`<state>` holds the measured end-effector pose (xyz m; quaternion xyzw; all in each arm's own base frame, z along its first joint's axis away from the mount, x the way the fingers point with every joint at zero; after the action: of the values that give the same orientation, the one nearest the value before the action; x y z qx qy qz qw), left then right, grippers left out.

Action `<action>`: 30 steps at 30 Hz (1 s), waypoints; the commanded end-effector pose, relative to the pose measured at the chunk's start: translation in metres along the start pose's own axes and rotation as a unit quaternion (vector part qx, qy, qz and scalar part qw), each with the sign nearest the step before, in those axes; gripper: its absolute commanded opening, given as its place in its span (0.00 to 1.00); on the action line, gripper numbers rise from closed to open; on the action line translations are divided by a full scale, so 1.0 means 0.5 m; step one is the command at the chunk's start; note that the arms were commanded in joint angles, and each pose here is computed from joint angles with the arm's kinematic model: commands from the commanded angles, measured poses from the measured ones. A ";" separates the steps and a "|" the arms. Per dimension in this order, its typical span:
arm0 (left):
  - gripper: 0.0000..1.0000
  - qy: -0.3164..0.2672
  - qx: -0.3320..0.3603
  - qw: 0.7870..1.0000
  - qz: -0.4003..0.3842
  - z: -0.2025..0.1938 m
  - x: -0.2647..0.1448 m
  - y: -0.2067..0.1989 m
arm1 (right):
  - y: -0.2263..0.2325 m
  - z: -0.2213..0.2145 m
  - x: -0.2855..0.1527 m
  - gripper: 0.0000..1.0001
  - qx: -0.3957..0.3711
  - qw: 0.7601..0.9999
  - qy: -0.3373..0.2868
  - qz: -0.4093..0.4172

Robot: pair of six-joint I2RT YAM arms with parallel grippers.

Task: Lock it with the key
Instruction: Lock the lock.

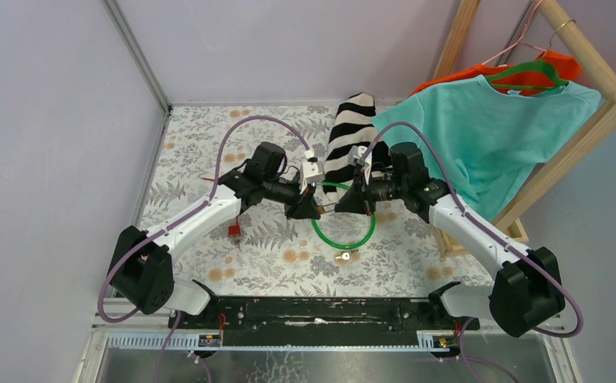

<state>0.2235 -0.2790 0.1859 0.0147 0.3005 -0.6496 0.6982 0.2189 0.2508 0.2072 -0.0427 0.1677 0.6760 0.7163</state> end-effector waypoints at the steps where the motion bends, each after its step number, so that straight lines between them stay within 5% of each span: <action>1: 0.00 -0.058 0.091 0.994 0.024 0.082 0.010 0.019 | 0.032 0.051 0.013 0.00 -0.027 0.997 -0.043 0.053; 17: 0.00 -0.069 0.135 0.988 0.032 0.099 0.006 0.025 | -0.002 0.035 0.023 0.00 0.003 0.999 -0.036 0.009; 30: 0.00 -0.049 0.131 0.983 -0.115 0.073 0.009 -0.053 | 0.030 -0.001 0.021 0.00 -0.129 0.991 0.005 0.035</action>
<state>0.2241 -0.2817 0.1768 0.0512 0.2760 -0.6898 0.6674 0.2182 0.2495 0.1973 -0.0846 0.1419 0.6800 0.7144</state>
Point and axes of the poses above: each gripper's point midway between its finger pads, its own x axis out along the fingers, its own y axis along the line the jaws close on, z = x × y, the point moved 2 cm from there along -x, back along the fingers, and after that the axes turned 8 degrees about -x, right-handed, at the moved point
